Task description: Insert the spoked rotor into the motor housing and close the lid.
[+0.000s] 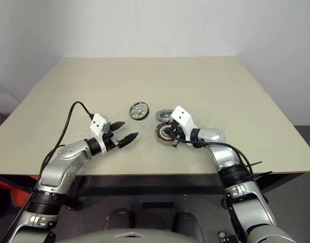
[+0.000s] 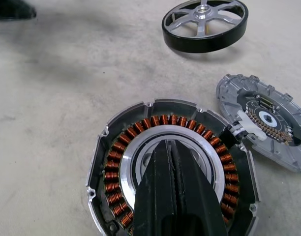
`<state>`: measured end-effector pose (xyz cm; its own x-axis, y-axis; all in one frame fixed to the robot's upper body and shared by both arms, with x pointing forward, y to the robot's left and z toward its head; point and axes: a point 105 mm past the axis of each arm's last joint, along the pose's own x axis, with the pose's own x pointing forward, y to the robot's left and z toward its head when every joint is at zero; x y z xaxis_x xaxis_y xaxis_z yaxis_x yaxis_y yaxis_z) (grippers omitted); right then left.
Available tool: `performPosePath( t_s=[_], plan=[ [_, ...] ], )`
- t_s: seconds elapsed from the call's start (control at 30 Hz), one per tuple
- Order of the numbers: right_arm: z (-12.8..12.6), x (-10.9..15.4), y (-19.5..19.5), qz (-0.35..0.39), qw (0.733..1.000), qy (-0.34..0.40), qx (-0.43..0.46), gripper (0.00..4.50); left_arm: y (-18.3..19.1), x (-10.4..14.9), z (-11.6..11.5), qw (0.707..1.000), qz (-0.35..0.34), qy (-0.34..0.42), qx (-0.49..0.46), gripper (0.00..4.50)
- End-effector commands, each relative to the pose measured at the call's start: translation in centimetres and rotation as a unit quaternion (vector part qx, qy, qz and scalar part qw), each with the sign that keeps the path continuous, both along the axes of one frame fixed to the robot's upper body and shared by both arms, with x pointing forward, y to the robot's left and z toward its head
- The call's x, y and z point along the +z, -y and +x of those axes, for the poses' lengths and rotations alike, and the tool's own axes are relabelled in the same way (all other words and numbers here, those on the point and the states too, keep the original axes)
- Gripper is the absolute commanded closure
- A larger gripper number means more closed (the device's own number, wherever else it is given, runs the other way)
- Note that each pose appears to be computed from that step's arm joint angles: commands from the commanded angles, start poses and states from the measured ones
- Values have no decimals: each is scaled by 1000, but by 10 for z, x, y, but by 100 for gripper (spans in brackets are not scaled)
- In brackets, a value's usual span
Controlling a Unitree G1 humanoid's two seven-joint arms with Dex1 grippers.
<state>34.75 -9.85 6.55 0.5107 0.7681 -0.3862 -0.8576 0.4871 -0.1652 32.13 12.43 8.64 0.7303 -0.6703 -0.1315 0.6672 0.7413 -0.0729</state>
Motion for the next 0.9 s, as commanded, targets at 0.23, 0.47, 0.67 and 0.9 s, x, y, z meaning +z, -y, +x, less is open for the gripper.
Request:
performPosePath(
  t_s=[0.23, 0.47, 0.67, 0.9],
  plan=[
    [12, 60, 1, 45, 996, 83, -4, 447, -22, 41, 37, 981, -157, -6, 117, 0],
    [17, 86, 8, 53, 991, 120, -19, 447, -21, 37, 57, 940, -286, -101, 155, 0],
    [19, 90, 13, 53, 990, 125, -30, 447, -17, 6, 76, 912, -311, -181, 196, 0],
    [17, 89, 13, 54, 990, 126, -35, 447, -4, -13, 95, 893, -321, -236, 208, 0]
  ],
)
